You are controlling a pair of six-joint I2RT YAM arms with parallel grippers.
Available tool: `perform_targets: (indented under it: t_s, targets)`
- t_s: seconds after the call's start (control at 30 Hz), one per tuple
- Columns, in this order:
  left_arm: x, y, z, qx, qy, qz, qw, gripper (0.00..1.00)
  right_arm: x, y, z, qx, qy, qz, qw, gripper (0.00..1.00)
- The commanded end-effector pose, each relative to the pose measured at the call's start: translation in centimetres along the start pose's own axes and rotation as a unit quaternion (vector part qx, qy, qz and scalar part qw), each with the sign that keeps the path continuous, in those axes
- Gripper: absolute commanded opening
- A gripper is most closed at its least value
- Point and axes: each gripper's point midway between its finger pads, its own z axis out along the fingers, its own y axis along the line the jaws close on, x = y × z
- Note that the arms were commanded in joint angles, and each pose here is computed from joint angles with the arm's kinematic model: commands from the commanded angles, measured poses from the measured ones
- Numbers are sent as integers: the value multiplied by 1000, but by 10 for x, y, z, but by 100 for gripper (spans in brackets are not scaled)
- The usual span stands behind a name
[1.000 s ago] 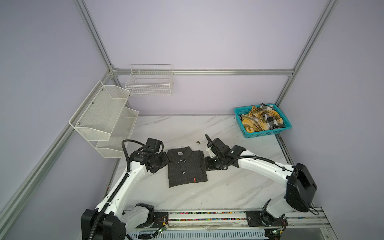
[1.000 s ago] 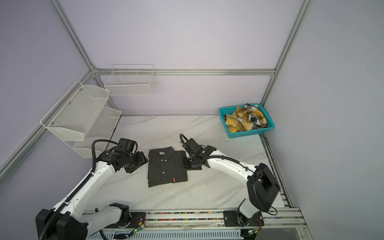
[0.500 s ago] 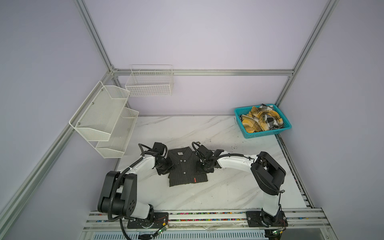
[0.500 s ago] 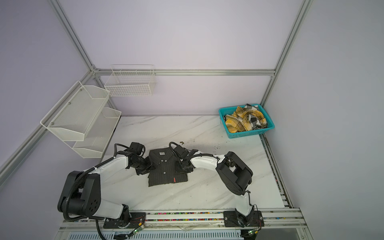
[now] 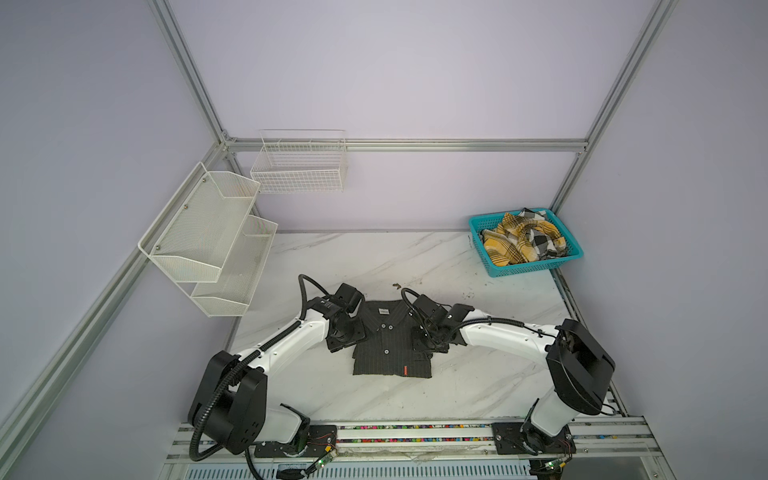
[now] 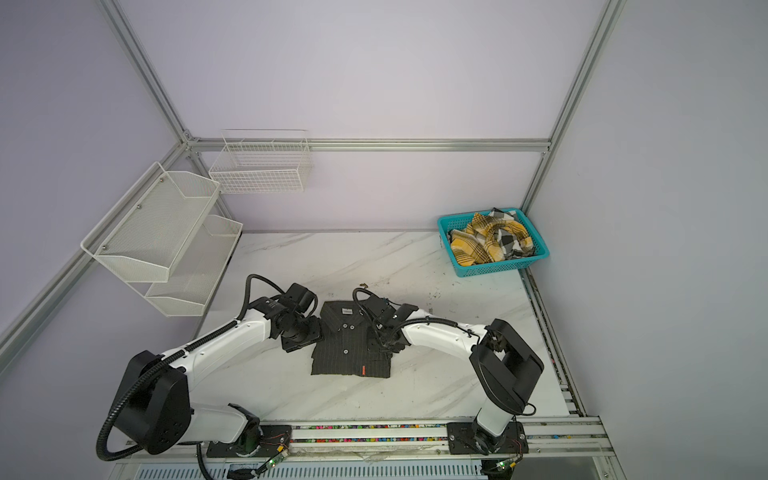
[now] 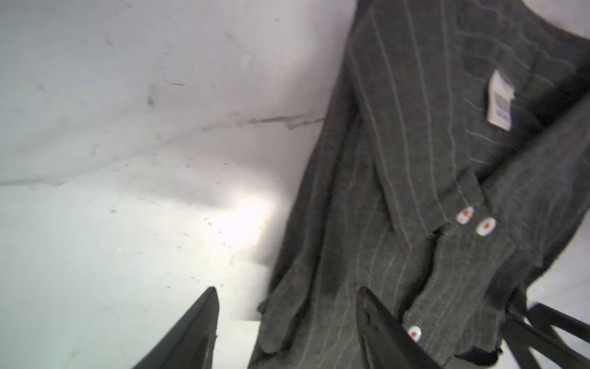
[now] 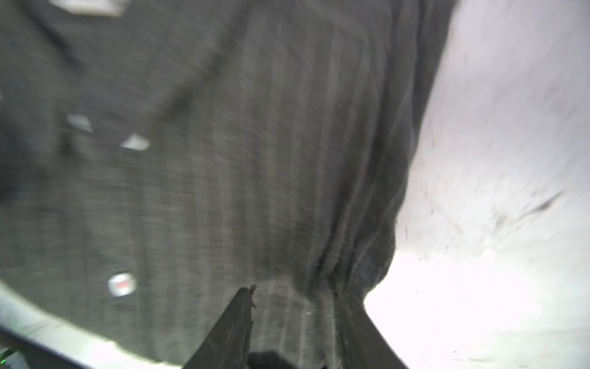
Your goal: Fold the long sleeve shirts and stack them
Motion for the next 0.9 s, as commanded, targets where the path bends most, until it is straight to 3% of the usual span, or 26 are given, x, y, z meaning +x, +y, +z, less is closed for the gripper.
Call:
perform_targets:
  t_s: [0.0,0.13,0.3,0.47,0.87]
  targets:
    - [-25,-11,-21,22,-40,-5,999,64,-29,5,-24,-1,-27,-11,1000,48]
    - [-54,-54,-37,128,-49,-2,991,67,-66,4,1,-25,-15,-11,1000,48]
    - [-87,-74,-19,169,-29,-12,985,66,-105,-2,38,-43,-5,-8,999,51]
    - [-114,-78,-10,182,-34,-15,983,69,-117,6,68,-45,11,-29,999,49]
    - [-124,-91,11,188,-8,16,982,44,-128,18,73,-67,0,-37,997,53]
